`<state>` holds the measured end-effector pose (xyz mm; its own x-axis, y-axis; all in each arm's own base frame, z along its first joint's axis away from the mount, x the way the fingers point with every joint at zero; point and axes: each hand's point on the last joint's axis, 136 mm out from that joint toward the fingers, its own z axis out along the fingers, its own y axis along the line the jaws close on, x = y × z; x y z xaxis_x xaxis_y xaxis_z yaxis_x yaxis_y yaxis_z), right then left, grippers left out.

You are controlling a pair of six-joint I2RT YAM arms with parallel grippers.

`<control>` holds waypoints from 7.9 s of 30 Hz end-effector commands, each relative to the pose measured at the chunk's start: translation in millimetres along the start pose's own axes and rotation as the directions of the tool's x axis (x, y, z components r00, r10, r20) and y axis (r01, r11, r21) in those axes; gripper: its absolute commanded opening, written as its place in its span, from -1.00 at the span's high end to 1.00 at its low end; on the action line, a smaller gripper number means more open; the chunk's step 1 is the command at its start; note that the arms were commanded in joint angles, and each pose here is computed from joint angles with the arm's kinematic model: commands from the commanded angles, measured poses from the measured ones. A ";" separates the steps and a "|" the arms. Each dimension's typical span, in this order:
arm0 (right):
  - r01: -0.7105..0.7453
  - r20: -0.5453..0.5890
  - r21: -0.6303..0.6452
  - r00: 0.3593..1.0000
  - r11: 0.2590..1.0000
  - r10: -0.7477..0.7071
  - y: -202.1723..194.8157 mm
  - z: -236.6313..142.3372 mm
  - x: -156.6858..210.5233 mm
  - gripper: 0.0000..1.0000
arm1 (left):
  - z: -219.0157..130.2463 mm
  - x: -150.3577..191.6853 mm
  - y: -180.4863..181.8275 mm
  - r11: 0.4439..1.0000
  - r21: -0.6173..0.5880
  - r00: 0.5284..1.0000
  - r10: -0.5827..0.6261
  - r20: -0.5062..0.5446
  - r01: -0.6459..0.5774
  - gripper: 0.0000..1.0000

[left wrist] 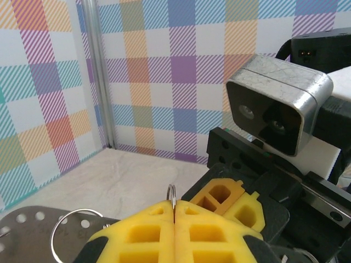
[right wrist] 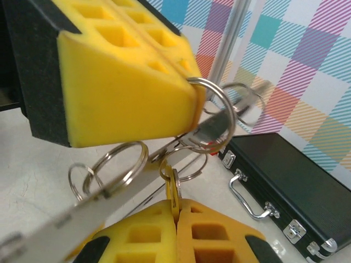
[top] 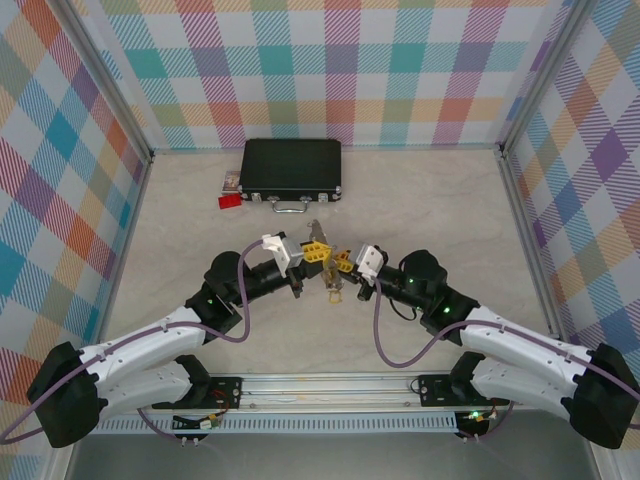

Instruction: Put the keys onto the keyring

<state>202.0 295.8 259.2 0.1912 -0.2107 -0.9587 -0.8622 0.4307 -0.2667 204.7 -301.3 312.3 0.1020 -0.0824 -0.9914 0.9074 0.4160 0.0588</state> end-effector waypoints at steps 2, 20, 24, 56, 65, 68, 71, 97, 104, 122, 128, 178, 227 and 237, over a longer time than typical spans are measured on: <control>0.010 -0.018 -0.050 1.000 0.999 -0.011 8.0 4.3 3.7 0.97 | -0.8 -27.7 -7.4 1.000 0.027 0.994 0.011 0.106 -0.014 1.00; -0.083 0.023 0.128 0.996 0.988 0.081 -20.2 -25.8 -2.0 0.34 | -2.7 -11.3 -6.4 0.999 0.014 0.998 0.041 0.057 -0.042 1.00; -0.137 0.064 0.118 0.989 0.983 0.131 -25.7 -33.6 -10.7 0.34 | -1.3 -4.5 -8.5 0.998 0.030 0.998 0.053 0.025 -0.054 1.00; -0.125 0.112 -0.230 0.982 0.965 0.153 1.2 -18.8 -36.8 0.38 | -1.7 7.2 -19.4 0.990 0.100 0.994 0.101 -0.042 -0.096 1.00; -0.137 0.085 -0.276 0.982 0.951 0.166 7.8 -15.9 -33.3 0.45 | -2.3 3.9 -21.2 0.990 0.110 0.995 0.095 -0.035 -0.091 1.00; -0.139 0.081 -0.282 0.983 0.949 0.168 8.9 -16.2 -32.9 0.53 | -3.3 3.2 -21.0 0.990 0.105 0.995 0.095 -0.035 -0.091 1.00; -0.141 0.076 -0.278 0.983 0.950 0.168 8.6 -16.5 -31.4 0.67 | -4.1 3.0 -20.4 0.990 0.100 0.995 0.098 -0.034 -0.095 1.00; -0.120 0.031 -0.211 0.991 0.970 0.130 0.8 -14.2 -16.3 1.00 | -12.7 20.7 -15.5 0.992 0.081 0.974 0.112 -0.195 -0.098 0.59; -0.127 -0.034 -0.219 0.992 0.967 0.122 2.5 -6.2 0.0 1.00 | -27.7 39.6 -16.2 0.987 0.112 0.910 0.148 -0.388 -0.113 0.58; -0.026 -0.124 -0.232 0.992 0.972 -0.003 20.5 8.7 20.3 1.00 | -49.8 91.8 -16.3 0.954 0.262 0.693 0.288 -0.660 -0.147 0.61; 0.006 -0.146 -0.237 0.988 0.971 -0.042 26.5 12.7 25.6 1.00 | -43.6 91.9 -14.7 0.948 0.275 0.694 0.307 -0.651 -0.161 0.60; 0.018 -0.120 -0.278 0.991 0.961 -0.053 41.7 14.0 19.9 1.00 | -30.0 94.6 -16.2 0.944 0.290 0.722 0.311 -0.618 -0.159 0.73; 0.042 -0.010 0.102 0.999 0.994 -0.041 -19.1 -15.0 -13.5 0.28 | -1.0 -30.3 11.9 0.997 -0.082 0.997 0.016 0.082 -0.009 1.00; 0.002 0.041 0.047 0.999 0.999 -0.004 -11.8 -18.4 -32.5 0.22 | -2.0 -37.9 12.0 0.995 -0.068 0.977 -0.055 0.204 0.070 1.00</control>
<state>205.8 277.9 271.8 0.1968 -0.2496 -0.9482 -0.8204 0.4876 -0.2986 218.7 -296.3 322.0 0.0874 -0.1661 -0.9822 0.8747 0.4847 -0.0041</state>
